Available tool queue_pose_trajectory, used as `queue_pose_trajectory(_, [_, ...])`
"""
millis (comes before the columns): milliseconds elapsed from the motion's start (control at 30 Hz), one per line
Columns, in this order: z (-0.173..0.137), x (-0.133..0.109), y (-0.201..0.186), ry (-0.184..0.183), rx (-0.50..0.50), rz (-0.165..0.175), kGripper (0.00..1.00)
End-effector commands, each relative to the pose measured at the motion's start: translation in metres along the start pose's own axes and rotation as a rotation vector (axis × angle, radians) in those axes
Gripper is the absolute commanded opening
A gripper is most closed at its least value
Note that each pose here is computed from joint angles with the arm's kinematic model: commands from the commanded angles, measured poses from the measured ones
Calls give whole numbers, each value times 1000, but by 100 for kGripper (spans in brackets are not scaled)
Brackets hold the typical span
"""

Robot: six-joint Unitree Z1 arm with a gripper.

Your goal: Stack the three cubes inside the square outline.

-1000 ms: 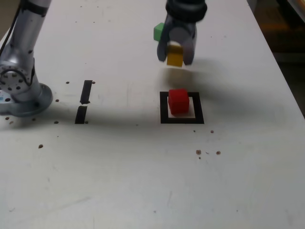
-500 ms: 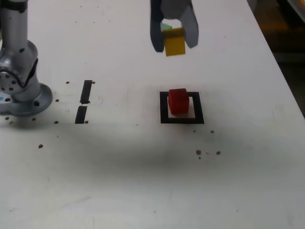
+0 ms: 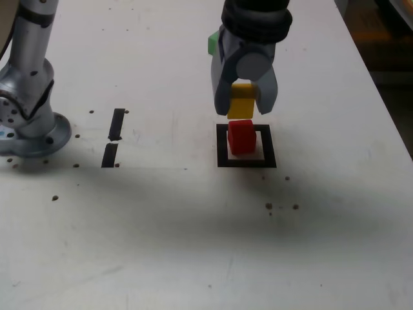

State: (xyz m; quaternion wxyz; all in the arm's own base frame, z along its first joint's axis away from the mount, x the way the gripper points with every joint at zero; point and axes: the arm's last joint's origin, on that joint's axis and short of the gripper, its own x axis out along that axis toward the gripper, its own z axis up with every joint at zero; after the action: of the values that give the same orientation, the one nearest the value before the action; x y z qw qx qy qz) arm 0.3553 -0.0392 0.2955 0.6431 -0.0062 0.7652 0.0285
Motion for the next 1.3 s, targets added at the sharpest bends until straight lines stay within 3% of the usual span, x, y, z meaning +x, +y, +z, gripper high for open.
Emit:
queue_pose_trajectory(0, [0, 1, -3, 1, 0, 7, 12])
queue_pose_trajectory(233, [4, 16, -6, 23, -1, 16, 14])
queue_pose_trajectory(467, [7, 22, -6, 10, -1, 25, 15])
queue_pose_trajectory(800, [13, 30, -7, -1, -1, 24, 24])
queue_pose_trajectory(933, [13, 32, -7, 9, -2, 16, 37])
queue_pose_trajectory(1067, [13, 32, -6, 9, 2, 5, 66])
queue_pose_trajectory(1167, [13, 26, -6, -13, 8, 1, 87])
queue_pose_trajectory(1267, [10, 17, -5, -39, 12, -4, 97])
